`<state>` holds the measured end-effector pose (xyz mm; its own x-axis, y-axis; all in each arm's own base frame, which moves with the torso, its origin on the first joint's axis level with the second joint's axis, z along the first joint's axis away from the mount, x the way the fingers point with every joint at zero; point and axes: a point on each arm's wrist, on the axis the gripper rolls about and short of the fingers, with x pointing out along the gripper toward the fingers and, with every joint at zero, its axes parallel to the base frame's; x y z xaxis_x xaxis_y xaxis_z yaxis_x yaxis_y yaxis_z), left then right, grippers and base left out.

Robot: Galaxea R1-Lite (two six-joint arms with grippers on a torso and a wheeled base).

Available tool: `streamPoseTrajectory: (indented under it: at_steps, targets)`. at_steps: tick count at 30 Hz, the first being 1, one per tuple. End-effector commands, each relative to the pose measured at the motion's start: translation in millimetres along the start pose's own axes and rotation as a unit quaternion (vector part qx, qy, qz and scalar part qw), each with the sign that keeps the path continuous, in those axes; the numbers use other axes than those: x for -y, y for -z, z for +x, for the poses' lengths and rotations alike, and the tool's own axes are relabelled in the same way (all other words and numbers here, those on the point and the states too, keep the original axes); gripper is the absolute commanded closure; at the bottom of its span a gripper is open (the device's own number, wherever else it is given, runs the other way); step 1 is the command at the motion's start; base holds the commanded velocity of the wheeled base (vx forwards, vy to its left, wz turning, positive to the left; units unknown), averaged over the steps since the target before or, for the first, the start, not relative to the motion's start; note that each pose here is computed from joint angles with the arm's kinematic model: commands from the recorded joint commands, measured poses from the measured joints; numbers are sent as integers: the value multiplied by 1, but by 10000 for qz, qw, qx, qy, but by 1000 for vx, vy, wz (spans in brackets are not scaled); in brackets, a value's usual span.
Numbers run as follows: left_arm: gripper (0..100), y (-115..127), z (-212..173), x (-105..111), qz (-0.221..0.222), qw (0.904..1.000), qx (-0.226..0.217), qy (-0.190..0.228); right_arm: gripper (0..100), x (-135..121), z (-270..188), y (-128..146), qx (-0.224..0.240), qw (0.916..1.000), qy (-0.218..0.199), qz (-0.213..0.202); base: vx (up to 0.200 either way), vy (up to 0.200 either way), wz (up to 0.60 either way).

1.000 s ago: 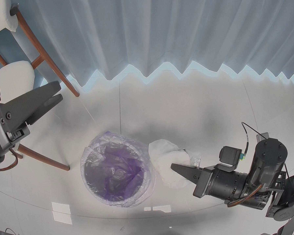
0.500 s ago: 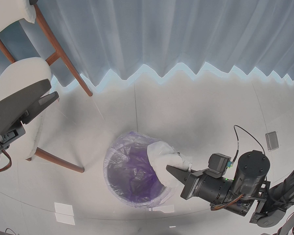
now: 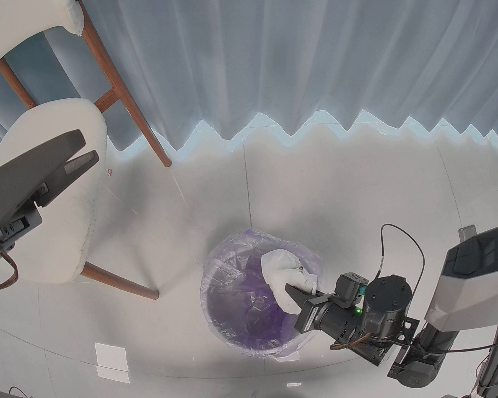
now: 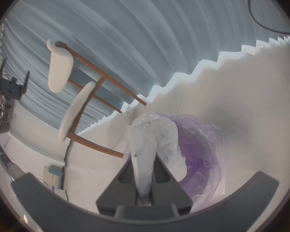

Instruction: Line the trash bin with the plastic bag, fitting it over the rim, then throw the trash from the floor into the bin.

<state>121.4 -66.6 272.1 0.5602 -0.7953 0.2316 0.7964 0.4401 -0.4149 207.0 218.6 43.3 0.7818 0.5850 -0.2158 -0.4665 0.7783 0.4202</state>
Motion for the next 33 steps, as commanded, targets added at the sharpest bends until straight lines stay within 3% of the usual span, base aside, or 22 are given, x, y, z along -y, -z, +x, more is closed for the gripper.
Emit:
streamPoseTrajectory:
  at_steps: [1,13,14,33]
  targets:
    - [0,0,-1,0,11,10000,1,-4,100,17,14,13,-121,9995,288,-16,0,0,0]
    - [0,6,-2,-2,125,9997,-174,77,100,16,13,17,-193,9994,276,-37,0,0,0]
    - [0,6,-2,-2,132,9997,-174,77,0,16,13,18,-200,9994,279,-39,0,0,0]
    - [0,7,-2,-3,124,9997,-207,56,0,8,12,19,-200,9997,154,-29,0,0,0]
